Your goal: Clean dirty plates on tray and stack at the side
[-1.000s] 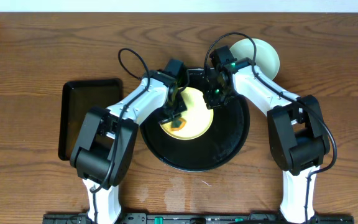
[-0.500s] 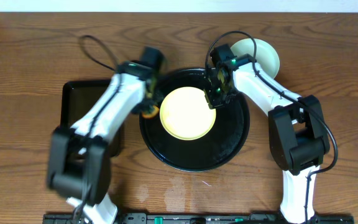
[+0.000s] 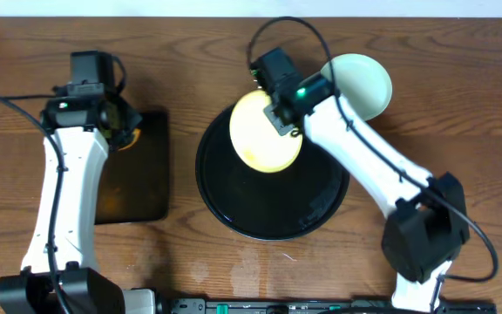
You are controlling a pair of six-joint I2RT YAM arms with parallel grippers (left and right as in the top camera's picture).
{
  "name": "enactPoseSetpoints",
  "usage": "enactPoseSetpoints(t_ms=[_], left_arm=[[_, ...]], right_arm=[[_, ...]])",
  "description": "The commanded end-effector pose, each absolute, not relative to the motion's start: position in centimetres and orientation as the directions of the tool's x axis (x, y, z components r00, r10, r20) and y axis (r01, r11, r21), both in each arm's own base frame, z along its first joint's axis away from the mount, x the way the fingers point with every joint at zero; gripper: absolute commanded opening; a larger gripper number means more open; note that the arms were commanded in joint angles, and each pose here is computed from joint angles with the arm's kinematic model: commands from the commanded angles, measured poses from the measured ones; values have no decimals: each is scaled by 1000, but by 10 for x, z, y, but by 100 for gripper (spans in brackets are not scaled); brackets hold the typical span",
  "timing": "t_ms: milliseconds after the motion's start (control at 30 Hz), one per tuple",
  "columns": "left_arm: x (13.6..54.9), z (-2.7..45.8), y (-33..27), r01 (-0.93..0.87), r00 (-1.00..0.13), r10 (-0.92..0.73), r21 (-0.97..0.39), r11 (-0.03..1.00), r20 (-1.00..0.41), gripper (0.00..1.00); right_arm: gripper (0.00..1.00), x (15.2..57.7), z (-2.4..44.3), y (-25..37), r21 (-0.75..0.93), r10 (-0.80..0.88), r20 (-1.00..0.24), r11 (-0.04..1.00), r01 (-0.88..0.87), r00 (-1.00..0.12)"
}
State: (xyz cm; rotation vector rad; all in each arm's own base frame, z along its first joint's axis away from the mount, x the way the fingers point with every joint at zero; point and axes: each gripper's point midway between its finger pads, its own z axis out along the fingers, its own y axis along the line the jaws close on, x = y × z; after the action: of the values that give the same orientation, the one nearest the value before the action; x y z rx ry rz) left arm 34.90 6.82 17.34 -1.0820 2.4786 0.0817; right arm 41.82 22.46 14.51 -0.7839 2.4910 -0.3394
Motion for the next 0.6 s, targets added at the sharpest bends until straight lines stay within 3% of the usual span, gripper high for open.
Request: enactPoseSetpoints(t_ms=[0,133,267,567], left_arm=[[337,153,92,-747,-602,-708,-52,663,-370,7],[334,144,103,-769,-589,-729,-34,638,-349,7],[334,142,104,-771,-589,-730,-31,637,-345,8],[334,142,104,-768,-592,-728,-29,639,-346,7]], right_arm=[[1,432,222,205,-717,-725,-366,620,-320,-584],[1,432,267,216,-890,-819,-264,411,-199,-509],[1,425,306,237,-956,-858,-209,280,-87,-470],[1,415,317,260,-969,-890,-177,232,-83,-420]])
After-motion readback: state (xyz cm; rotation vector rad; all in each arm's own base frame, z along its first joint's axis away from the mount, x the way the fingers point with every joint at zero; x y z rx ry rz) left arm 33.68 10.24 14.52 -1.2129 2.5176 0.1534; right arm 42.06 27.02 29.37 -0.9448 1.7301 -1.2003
